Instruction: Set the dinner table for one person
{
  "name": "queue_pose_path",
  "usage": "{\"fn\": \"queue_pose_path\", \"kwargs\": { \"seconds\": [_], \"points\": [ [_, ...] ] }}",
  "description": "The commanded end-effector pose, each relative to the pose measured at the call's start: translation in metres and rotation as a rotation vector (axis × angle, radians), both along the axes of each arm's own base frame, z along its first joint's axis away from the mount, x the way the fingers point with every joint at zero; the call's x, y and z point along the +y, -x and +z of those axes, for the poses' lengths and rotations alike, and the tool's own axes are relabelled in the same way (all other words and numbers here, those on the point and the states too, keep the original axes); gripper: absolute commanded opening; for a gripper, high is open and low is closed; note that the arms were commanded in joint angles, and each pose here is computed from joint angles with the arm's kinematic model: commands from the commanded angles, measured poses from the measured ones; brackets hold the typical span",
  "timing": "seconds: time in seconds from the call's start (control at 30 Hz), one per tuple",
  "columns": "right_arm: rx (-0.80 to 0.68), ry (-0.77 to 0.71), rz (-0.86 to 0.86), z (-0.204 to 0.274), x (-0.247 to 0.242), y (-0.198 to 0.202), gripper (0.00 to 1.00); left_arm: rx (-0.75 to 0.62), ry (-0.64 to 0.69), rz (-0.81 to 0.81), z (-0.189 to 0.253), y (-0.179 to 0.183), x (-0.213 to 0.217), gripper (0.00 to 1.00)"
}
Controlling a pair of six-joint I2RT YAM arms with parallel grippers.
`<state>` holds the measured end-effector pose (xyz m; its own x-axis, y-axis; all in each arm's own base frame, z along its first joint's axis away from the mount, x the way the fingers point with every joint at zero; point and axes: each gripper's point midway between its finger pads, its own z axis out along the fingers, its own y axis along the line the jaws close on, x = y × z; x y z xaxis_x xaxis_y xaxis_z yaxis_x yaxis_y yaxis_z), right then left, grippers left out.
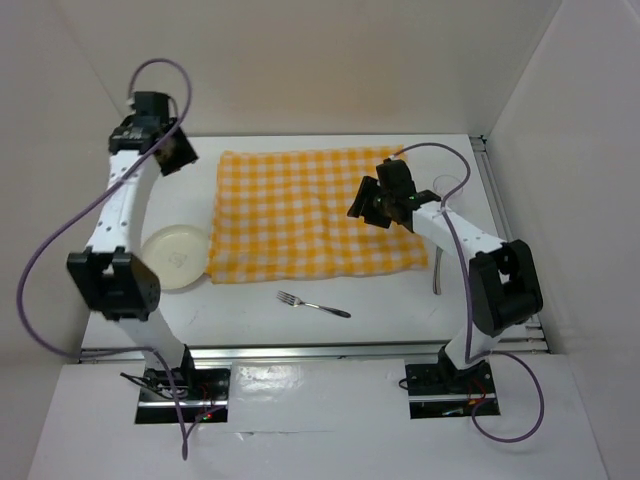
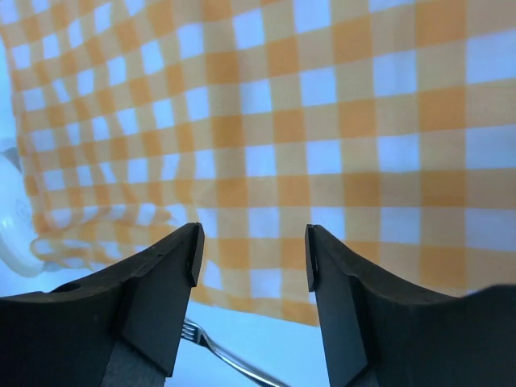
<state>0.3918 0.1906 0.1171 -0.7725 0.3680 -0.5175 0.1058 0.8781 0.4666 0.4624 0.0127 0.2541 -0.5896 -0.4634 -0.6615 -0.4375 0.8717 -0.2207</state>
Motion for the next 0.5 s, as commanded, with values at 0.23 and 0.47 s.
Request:
{"fn": "queue_pose_path", "kwargs": {
  "seconds": [0.23, 0.47],
  "points": [
    [-0.101, -0.001, 0.102, 0.037, 0.021, 0.008, 0.69, 0.259, 0.203, 0.556, -0.127, 0.141, 0.125, 0.6],
    [-0.077, -0.005, 0.138, 0.023, 0.029, 0.013, 0.7, 0.277, 0.223, 0.448, -0.145, 0.142, 0.122, 0.61]
  ]
}}
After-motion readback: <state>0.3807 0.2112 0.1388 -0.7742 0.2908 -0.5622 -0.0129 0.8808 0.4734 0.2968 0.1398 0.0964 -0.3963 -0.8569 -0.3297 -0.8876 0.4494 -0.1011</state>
